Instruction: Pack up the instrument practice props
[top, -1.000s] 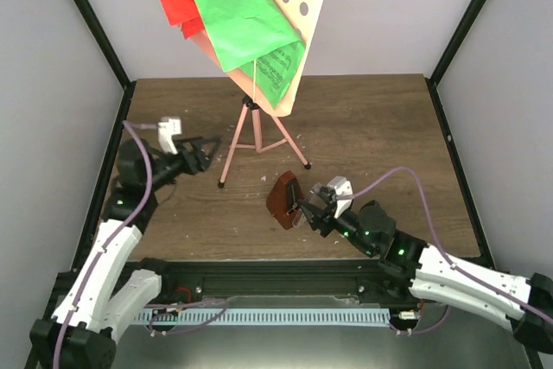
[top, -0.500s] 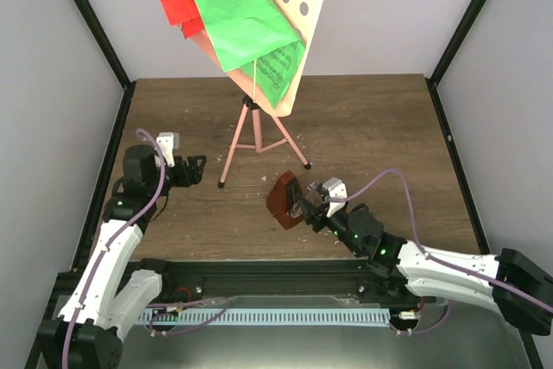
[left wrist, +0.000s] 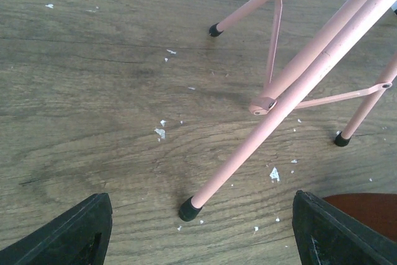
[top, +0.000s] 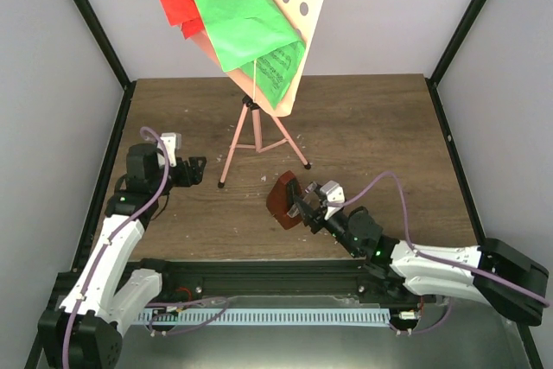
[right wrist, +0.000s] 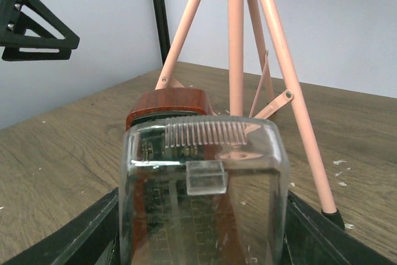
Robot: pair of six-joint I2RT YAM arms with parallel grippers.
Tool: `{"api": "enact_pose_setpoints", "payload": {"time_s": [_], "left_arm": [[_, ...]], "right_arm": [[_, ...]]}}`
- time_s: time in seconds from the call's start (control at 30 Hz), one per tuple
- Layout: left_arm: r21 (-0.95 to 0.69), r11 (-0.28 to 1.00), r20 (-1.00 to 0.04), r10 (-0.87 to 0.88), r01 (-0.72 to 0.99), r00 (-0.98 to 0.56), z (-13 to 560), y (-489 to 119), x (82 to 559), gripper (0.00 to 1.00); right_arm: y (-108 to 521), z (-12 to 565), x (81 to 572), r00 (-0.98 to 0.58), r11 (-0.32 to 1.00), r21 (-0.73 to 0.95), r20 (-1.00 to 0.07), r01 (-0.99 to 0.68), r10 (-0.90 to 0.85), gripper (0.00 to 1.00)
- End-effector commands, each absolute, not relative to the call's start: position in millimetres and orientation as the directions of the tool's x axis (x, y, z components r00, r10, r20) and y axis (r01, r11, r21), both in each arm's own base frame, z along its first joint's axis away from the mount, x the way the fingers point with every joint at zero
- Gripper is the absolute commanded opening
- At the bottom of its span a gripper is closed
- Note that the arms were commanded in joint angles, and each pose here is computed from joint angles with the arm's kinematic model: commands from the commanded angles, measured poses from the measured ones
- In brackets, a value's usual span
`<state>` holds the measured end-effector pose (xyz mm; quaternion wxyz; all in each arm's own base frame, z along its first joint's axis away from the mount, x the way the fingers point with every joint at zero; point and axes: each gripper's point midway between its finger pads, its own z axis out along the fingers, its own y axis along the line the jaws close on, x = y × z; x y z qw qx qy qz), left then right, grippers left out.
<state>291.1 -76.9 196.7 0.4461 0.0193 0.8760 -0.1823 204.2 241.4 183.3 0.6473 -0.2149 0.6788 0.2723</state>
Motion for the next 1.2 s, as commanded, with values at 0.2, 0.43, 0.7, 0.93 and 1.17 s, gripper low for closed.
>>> {"api": "enact_pose_setpoints", "payload": {"time_s": [0.2,0.43,0.7,0.93,1.17], "left_arm": [[-0.294,0.933,-0.794,-0.117,0.208,-0.597,199.8,-77.2,293.6,0.8],[-0.303,0.929,-0.789,-0.118,0.215,-0.603,199.2,-79.5,294.0,0.8],[-0.309,0.925,-0.787,-0.118,0.222,-0.606,198.9,-81.1,293.8,0.8],[-0.311,0.924,-0.786,-0.118,0.224,-0.606,198.6,-81.8,293.9,0.8],[-0.326,0.917,-0.777,-0.12,0.232,-0.618,196.4,-84.8,294.2,0.8]], "right_arm": [[252.3,189.7,204.0,-0.022,0.74,0.072,-0.997,-0.669,0.078,0.51],[254.0,169.8,206.9,-0.045,0.75,0.052,-0.999,-0.659,0.03,0.51],[252.6,164.5,207.4,-0.049,0.755,0.045,-0.999,-0.654,0.017,0.51],[256.5,164.3,205.2,-0.06,0.74,0.05,-0.998,-0.671,0.013,0.52],[254.8,170.3,208.3,-0.051,0.754,0.05,-0.998,-0.655,0.022,0.51]]}}
